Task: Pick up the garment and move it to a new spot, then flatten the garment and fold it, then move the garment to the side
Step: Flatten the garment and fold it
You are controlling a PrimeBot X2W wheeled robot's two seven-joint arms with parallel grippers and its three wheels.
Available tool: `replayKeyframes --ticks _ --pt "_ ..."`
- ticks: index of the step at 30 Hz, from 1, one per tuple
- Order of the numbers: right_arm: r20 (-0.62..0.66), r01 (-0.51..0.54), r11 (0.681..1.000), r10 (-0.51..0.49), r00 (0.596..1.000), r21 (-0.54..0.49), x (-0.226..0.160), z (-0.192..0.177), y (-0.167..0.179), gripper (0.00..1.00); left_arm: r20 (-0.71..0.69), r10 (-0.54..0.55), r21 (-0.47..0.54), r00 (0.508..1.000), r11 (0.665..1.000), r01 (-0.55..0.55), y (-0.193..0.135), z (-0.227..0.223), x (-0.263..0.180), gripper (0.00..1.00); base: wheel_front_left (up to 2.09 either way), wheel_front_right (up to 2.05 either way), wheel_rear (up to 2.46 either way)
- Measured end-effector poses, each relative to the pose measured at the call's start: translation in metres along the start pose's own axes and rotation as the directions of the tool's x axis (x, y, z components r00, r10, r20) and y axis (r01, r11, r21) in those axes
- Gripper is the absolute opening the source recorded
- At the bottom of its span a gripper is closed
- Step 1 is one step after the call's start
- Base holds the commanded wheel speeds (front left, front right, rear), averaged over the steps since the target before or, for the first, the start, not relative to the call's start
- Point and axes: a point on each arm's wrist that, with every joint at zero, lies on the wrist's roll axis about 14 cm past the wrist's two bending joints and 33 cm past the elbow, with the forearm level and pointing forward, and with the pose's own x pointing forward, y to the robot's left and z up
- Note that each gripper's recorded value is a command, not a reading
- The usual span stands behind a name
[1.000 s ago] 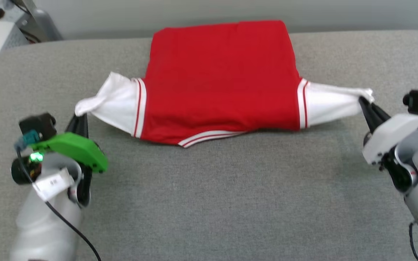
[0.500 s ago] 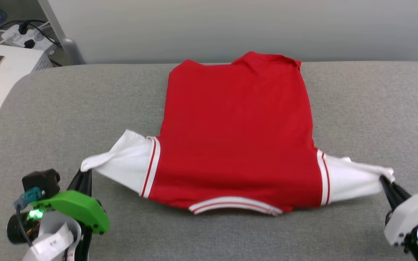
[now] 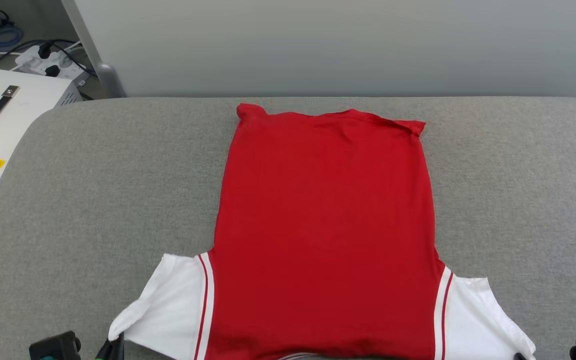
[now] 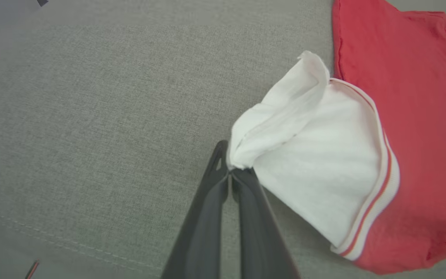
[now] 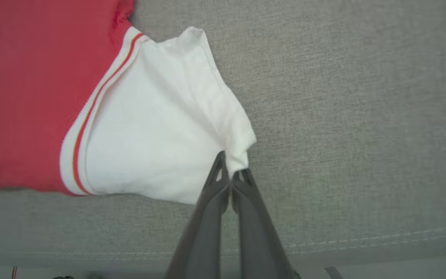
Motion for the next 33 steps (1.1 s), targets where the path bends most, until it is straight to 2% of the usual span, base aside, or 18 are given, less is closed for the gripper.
replayKeyframes --ticks 5,6,7,8,11,15,22,26,33 --pt "-0.053 0.015 1.000 -0.015 0.998 0.015 -0.002 -0.021 -0.003 0.00 -0.022 0.015 -0.007 1.000 1.000 -0.015 0.004 -0.015 -0.006 0.00 0.00 0.00 0.00" --pt "-0.052 0.013 1.000 -0.012 0.999 0.014 -0.002 -0.021 -0.003 0.14 -0.020 0.011 -0.008 1.000 1.000 -0.011 0.003 -0.015 -0.006 0.00 0.00 0.00 0.00" --pt "-0.048 0.006 1.000 -0.006 0.999 0.013 0.000 -0.021 -0.001 0.82 -0.015 0.003 -0.008 1.000 1.000 -0.003 0.000 -0.016 -0.007 0.00 0.00 0.00 0.00" --pt "-0.031 0.001 1.000 -0.001 1.000 0.010 0.002 -0.018 0.000 1.00 -0.010 -0.006 -0.006 1.000 1.000 0.006 -0.002 -0.016 -0.007 0.00 0.00 0.00 0.00" --pt "0.063 -0.021 1.000 0.022 0.998 -0.012 0.011 0.008 0.004 1.00 0.014 -0.031 -0.006 0.999 1.000 0.031 -0.010 -0.012 -0.006 0.00 0.00 0.00 0.00" --pt "0.254 -0.037 0.999 0.045 0.966 -0.038 0.028 0.069 0.010 1.00 0.051 -0.073 -0.009 0.996 0.997 0.074 -0.026 -0.002 0.001 0.00 0.00 0.00 0.00" --pt "0.380 -0.056 0.993 0.089 0.921 -0.099 0.078 0.152 0.023 1.00 0.148 -0.129 0.014 0.980 0.992 0.129 -0.049 0.024 0.016 0.00 0.00 0.00 0.00" --pt "0.363 -0.068 0.987 0.117 0.925 -0.144 0.116 0.185 0.034 1.00 0.190 -0.145 0.004 0.971 0.989 0.147 -0.060 0.036 0.026 0.00 0.00 0.00 0.00" --pt "0.161 -0.103 0.969 0.141 0.977 -0.226 0.191 0.202 0.061 1.00 0.243 -0.164 0.004 0.956 0.986 0.168 -0.073 0.047 0.039 0.00 0.00 0.00 0.00"
